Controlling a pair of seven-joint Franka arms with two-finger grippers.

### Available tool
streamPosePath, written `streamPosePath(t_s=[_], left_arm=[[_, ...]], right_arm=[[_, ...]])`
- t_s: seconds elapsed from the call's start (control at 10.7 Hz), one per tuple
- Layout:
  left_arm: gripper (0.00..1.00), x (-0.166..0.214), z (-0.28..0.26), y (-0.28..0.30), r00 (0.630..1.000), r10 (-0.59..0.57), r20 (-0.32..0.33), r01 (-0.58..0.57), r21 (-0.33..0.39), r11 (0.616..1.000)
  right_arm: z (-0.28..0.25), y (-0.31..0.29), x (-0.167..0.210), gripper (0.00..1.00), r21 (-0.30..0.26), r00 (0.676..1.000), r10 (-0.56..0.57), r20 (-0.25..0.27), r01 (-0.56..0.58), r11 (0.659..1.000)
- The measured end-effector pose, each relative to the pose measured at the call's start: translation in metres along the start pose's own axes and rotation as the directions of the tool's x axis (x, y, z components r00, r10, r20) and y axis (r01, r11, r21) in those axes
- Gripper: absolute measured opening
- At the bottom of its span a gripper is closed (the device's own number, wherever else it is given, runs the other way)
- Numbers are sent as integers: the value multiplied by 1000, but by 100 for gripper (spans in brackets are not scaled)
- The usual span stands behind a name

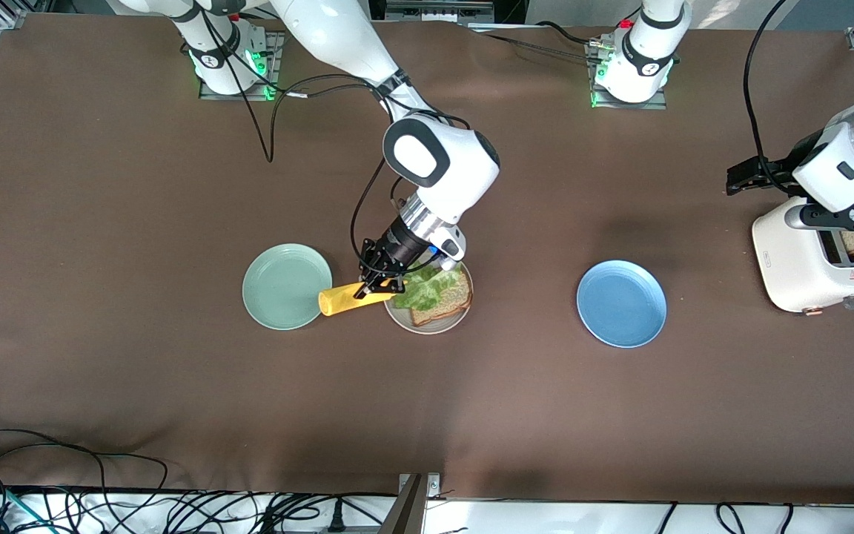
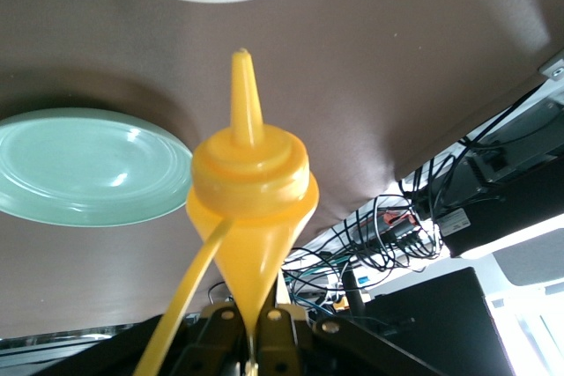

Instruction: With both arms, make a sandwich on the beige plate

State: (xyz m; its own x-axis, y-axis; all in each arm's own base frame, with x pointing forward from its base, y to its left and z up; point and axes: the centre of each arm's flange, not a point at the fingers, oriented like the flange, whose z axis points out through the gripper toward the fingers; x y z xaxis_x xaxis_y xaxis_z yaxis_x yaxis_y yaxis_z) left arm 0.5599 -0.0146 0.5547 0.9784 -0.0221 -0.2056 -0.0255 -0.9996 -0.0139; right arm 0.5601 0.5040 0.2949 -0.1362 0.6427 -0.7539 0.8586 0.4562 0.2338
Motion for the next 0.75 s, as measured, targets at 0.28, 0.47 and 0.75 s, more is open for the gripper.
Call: streamPosePath(t_s=[0.28,0.47,0.75], left_arm=[[100,1,2,-1,1000,-1,4,1,-1,1000],[100,2,4,-1,1000,-1,9,1,-2,1000],[100,4,8,-3,1000,-3,16,4,-4,1000]], right_arm=[[33,7,-74,3,216,969,170,-178,-131,968],[63,1,-121,3,377,914,303,-269,-189,907],[110,-16,-174,3,575,802,465,-375,-192,795]])
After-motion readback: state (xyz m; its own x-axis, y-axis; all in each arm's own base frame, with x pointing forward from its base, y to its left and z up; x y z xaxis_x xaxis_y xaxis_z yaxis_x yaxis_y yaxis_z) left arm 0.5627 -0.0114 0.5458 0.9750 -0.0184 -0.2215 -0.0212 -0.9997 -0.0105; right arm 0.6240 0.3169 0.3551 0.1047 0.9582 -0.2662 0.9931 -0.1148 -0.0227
